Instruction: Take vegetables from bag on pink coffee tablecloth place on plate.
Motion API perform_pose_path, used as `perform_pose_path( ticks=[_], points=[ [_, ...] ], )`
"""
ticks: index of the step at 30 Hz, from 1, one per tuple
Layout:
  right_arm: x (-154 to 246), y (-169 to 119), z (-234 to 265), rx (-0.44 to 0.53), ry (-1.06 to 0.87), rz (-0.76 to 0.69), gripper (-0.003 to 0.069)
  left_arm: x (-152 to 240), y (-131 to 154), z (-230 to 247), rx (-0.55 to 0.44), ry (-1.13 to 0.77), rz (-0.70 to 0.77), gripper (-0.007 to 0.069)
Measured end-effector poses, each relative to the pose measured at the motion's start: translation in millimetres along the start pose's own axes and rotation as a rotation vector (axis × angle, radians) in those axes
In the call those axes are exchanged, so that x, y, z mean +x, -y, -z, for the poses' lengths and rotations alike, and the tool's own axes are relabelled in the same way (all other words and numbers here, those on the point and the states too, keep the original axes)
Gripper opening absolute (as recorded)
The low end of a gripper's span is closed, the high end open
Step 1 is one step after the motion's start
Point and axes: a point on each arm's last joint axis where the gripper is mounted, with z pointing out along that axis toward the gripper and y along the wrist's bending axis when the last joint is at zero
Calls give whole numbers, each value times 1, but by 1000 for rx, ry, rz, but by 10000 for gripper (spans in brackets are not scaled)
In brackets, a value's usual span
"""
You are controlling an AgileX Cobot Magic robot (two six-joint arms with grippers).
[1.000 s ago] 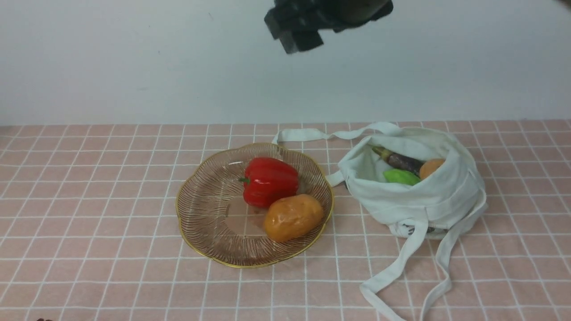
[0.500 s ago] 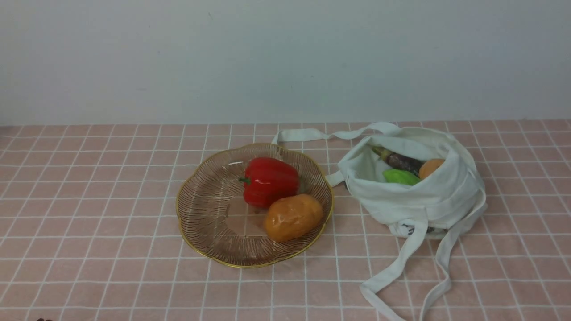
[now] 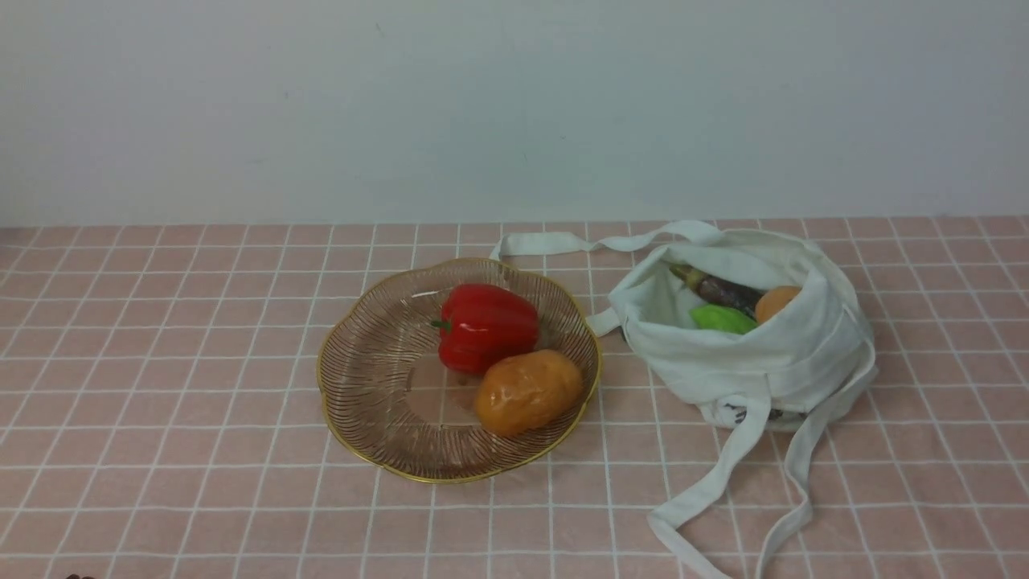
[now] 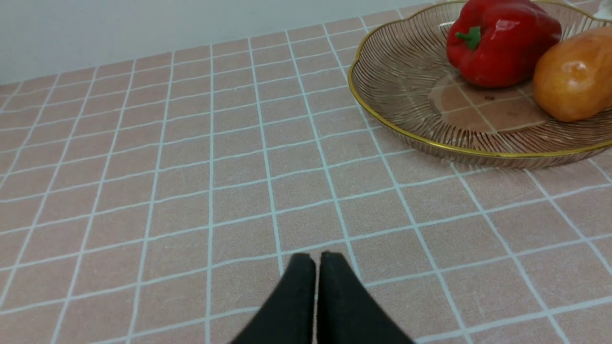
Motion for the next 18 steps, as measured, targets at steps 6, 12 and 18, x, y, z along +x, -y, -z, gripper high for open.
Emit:
perform_pose_path(
  ticks=[6,12,18],
  points=[
    [27,-11,3,-44,26,43,-15,0,0,0,0,0,0,-5],
    [45,-15,5,-54,-59,45,-15,0,0,0,0,0,0,-5],
    [54,-14,6,-51,-152,47,-15,0,0,0,0,0,0,-5]
  ],
)
